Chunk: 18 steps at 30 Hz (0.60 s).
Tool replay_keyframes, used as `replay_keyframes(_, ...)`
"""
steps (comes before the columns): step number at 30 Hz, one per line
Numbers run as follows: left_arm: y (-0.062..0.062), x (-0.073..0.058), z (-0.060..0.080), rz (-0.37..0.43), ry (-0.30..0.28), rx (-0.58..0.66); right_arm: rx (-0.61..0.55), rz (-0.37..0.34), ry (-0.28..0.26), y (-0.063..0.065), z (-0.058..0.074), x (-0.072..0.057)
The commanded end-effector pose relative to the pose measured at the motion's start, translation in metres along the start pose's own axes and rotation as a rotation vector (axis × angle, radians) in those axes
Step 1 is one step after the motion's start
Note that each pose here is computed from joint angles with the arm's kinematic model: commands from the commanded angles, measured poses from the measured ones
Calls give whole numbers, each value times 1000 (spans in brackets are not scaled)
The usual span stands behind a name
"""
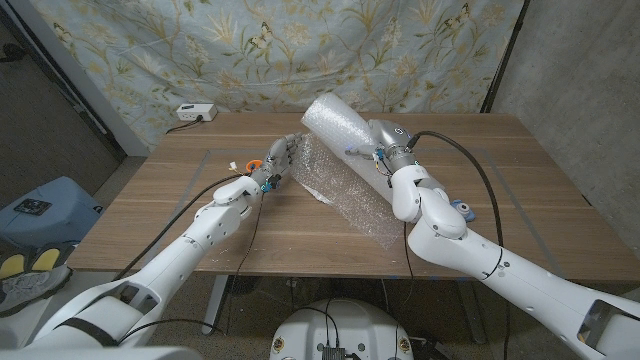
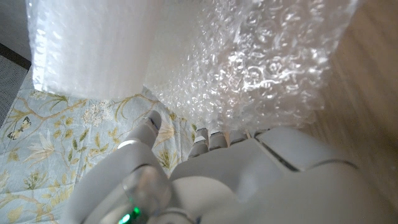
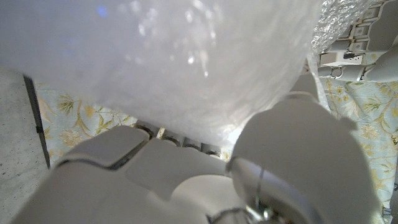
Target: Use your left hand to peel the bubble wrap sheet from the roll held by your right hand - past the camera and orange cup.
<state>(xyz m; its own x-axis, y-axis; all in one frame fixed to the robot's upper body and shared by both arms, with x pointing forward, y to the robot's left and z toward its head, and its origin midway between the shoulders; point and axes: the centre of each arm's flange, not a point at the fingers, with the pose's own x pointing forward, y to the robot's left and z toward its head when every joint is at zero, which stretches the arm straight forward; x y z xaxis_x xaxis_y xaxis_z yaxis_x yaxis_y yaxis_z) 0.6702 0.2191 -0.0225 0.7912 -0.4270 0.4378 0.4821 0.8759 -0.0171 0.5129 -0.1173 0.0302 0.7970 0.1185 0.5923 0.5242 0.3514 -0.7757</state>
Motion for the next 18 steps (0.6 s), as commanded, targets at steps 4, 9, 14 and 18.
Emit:
replay_keyframes(4,-12,15,-1,-51,0,-45,47,-50,10,-11,-1,6)
replay_keyframes(9,-13,15,-2,-59,1,-56,45,-62,20,-16,-5,11)
replay_keyframes(14,-14,14,-3,-59,0,-64,28,-69,41,-21,-12,18)
replay_keyframes(18,-15,13,-6,-60,6,-74,32,-79,56,-25,-15,23)
